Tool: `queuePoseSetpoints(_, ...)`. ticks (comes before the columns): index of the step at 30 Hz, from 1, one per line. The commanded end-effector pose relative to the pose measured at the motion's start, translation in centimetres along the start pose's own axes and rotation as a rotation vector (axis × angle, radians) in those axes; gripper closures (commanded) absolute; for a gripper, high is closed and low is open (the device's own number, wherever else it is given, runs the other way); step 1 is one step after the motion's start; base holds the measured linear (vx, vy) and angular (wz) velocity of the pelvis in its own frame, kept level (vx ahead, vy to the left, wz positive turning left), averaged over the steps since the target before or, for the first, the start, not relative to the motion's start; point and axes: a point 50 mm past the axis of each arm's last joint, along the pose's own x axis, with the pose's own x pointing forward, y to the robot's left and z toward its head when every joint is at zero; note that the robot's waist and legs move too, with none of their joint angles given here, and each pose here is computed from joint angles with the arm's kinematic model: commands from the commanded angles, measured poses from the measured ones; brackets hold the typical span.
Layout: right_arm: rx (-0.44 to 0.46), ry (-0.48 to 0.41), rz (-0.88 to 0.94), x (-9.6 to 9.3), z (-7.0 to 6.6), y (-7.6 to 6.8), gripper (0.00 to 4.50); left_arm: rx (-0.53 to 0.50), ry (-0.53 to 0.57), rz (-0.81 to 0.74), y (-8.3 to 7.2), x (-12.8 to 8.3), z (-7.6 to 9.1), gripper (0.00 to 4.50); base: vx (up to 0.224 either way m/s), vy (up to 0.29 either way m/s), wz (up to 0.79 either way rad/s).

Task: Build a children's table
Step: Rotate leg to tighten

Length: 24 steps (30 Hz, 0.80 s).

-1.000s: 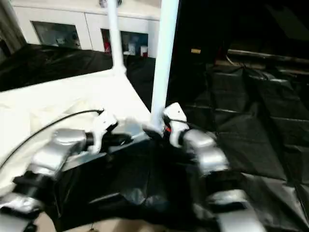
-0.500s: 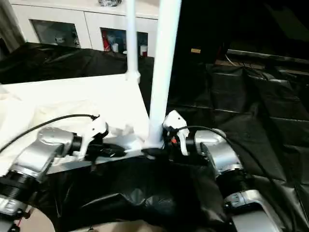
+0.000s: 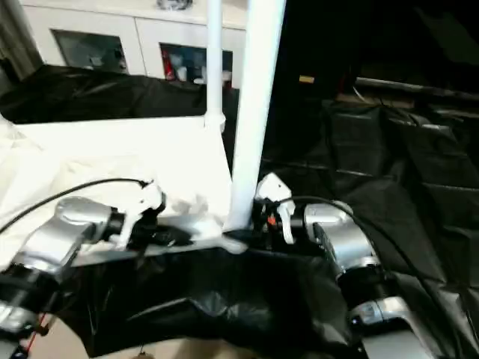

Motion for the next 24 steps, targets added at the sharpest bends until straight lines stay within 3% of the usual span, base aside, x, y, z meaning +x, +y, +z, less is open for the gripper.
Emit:
queuePoseSetpoints(1, 0.037, -0.016, -0.129, 3.4, -0.4, 0.6, 1.86, 0.03, -0.088, 0.137, 1.0, 1.7, 2.8, 4.5, 0.0, 0.0, 0.0)
queuePoseSetpoints(9, 0.141, -0.089, -0.387, 6.7, 0.2, 0.7, 1.87, 0.008, -0.156, 0.212, 0.5, 4.4, 4.5, 4.5, 0.0, 0.0, 0.0)
queuePoseSetpoints(11, 0.183, -0.118, -0.365, 8.1, 0.5, 1.8, 1.87, 0.011, -0.163, 0.175, -0.1, 5.2, 4.7, 4.5, 0.0, 0.0, 0.0)
queuePoseSetpoints(14, 0.123, -0.121, -0.283, 8.8, 0.8, 2.8, 1.87, 0.018, -0.164, 0.169, -0.2, 5.4, 4.7, 4.5, 0.0, 0.0, 0.0)
queuePoseSetpoints(15, 0.116, -0.124, -0.27, 9.0, 0.8, 3.0, 1.31, 0.018, -0.164, 0.171, -0.2, 5.4, 4.7, 4.5, 0.0, 0.0, 0.0)
queuePoseSetpoints(16, 0.128, -0.136, -0.256, 9.0, 0.9, 3.0, 1.17, 0.022, -0.162, 0.171, -0.2, 5.4, 4.7, 4.5, 0.0, 0.0, 0.0)
queuePoseSetpoints(18, 0.155, -0.159, -0.236, 8.5, 1.1, 2.7, 1.11, 0.031, -0.155, 0.164, -0.2, 5.0, 4.5, 4.5, 0.0, 0.0, 0.0)
queuePoseSetpoints(20, 0.126, -0.15, -0.212, 8.0, 1.2, 2.4, 0.8, 0.04, -0.147, 0.159, -0.1, 4.6, 4.2, 4.5, 0.0, 0.0, 0.0)
queuePoseSetpoints(21, 0.058, -0.123, -0.161, 7.3, 1.2, 2.3, 0.8, 0.051, -0.135, 0.141, -0.1, 4.2, 3.9, 4.5, 0.0, 0.0, 0.0)
queuePoseSetpoints(24, 0.012, -0.106, -0.099, 6.4, 1.1, 2.2, 0.66, 0.062, -0.129, 0.116, -0.2, 3.8, 3.6, 4.5, 0.0, 0.0, 0.0)
